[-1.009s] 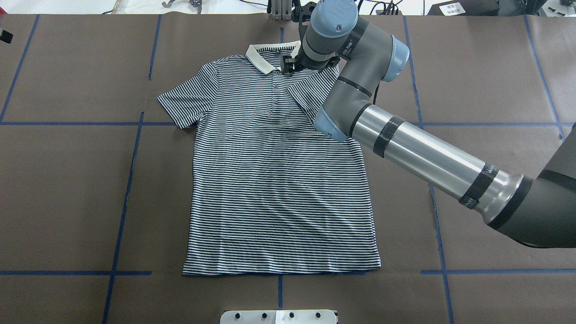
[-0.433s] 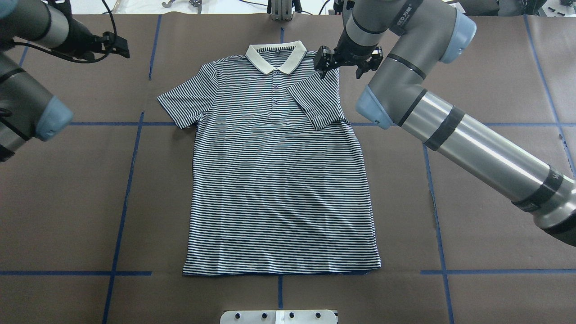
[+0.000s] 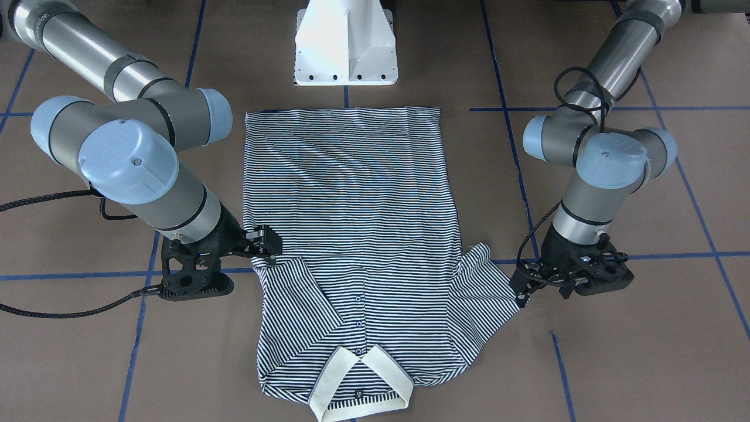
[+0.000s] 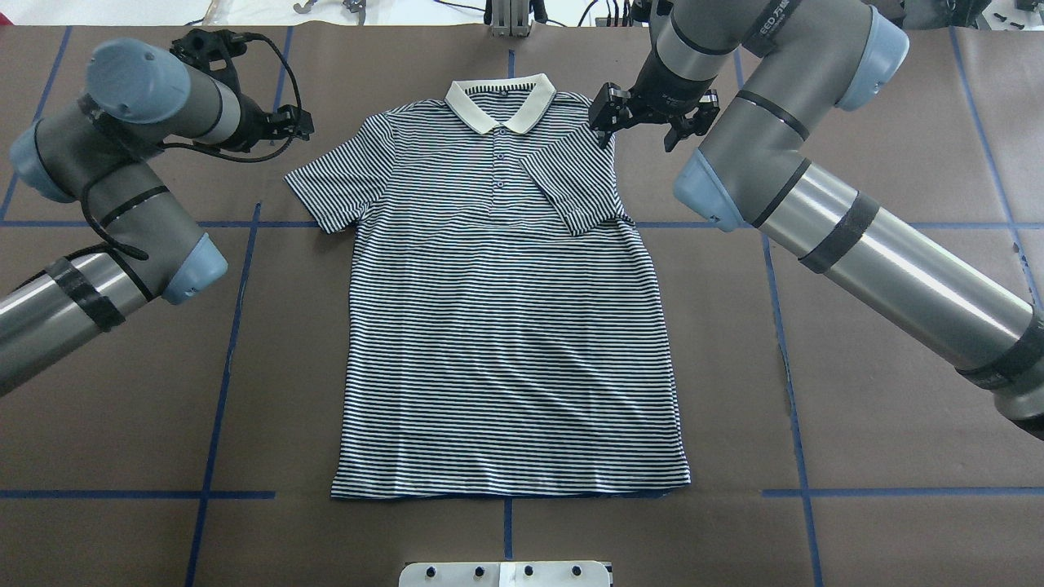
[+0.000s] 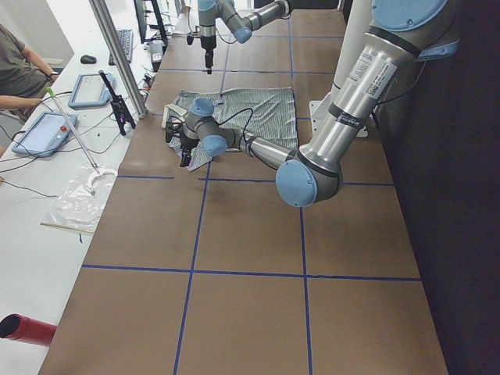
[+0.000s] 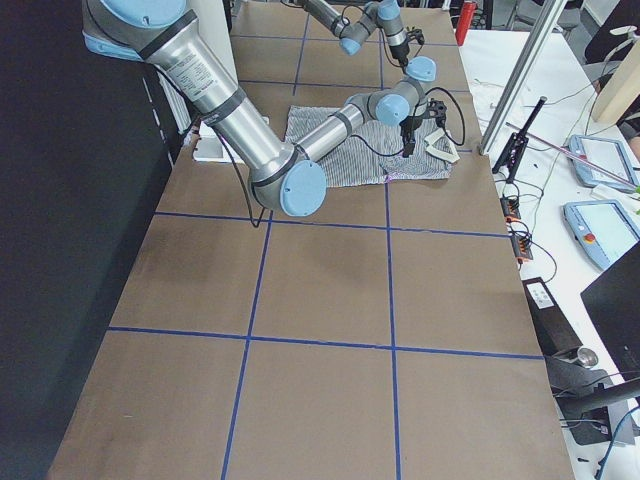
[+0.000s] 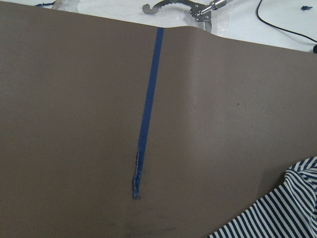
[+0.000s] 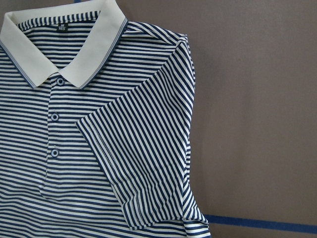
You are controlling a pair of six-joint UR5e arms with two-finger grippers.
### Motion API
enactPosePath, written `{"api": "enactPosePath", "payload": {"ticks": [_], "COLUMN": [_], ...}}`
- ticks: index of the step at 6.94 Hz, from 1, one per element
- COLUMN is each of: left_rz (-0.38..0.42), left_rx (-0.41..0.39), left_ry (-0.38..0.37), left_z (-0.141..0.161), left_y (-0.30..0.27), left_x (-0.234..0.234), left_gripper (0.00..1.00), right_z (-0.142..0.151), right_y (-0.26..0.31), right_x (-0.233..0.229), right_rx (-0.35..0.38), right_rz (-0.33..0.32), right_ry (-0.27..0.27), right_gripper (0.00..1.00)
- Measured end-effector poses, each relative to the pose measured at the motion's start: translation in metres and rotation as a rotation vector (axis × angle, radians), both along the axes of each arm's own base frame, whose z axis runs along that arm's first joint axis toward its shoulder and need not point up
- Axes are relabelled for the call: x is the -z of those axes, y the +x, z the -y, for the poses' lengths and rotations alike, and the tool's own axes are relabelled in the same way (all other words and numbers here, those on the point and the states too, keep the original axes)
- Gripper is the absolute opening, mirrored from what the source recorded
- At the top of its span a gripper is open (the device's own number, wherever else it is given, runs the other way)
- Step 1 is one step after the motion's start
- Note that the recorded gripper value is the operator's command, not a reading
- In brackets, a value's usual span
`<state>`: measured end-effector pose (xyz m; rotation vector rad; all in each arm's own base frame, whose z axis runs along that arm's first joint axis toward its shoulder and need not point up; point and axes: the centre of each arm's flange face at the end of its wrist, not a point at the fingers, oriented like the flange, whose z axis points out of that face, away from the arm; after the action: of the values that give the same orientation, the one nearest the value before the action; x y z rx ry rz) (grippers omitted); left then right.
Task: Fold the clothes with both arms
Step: 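Lift the right gripper away while the left gripper moves toward the other sleeve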
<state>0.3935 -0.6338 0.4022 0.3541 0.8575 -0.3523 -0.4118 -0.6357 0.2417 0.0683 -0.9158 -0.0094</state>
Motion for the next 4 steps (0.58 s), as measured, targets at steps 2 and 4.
{"api": "enactPosePath", "payload": {"ticks": [2, 4], "left_rz": [0.021, 0.051], "left_rx": [0.013, 0.017], "left_ry": [-0.011, -0.02], "left_z": [-0.014, -0.014], "left_y": [0.032, 0.041], "left_x": [-0.014, -0.029], "left_gripper": [0.98, 0.97], "right_z": [-0.001, -0.001], "right_y": [0.001, 0.0], "right_x": [-0.005, -0.005], "right_rx": [-0.005, -0.007], "right_rz": [-0.003, -0.003], "right_ry": [-0.009, -0.012], "right_gripper": [1.0, 1.0]}}
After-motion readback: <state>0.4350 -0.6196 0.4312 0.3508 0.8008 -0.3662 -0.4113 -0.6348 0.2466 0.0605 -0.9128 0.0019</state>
